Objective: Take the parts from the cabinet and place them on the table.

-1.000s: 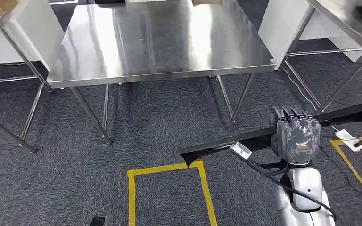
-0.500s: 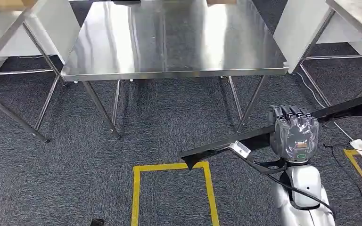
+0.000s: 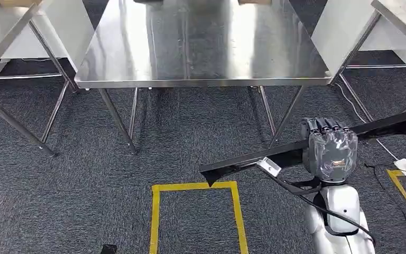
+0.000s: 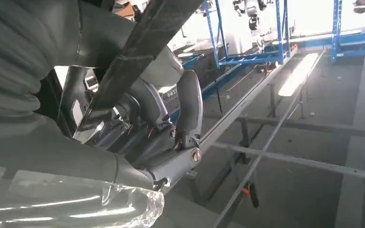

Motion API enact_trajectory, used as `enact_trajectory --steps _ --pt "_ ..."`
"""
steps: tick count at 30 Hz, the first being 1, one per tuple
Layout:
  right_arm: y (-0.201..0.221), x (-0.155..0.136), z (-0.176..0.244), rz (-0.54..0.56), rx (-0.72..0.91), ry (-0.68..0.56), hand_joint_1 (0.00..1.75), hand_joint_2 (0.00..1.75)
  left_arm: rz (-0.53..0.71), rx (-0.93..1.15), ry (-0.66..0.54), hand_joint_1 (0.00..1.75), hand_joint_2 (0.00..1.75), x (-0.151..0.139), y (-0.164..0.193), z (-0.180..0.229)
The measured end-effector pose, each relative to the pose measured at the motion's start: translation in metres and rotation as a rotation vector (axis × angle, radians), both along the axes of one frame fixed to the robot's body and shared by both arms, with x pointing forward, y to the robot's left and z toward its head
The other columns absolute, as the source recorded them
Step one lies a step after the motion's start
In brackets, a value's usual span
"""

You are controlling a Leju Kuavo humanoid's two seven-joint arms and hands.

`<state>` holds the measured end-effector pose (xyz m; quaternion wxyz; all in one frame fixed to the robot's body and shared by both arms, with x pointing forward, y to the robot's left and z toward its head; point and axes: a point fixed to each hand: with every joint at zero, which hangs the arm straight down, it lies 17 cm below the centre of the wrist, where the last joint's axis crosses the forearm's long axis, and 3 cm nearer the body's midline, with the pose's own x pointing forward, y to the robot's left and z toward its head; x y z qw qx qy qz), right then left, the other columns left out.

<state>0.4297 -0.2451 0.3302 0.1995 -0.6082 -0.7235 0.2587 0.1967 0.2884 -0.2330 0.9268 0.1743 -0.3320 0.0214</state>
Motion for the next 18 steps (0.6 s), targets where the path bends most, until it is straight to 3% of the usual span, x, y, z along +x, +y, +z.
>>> enact_trajectory --steps 18 --pt "0.0051 0.0034 -0.0067 0.005 0.003 0.047 1.62 1.75 0.006 -0.003 0.002 0.00 1.75 -0.0009 -0.0001 -0.0004"
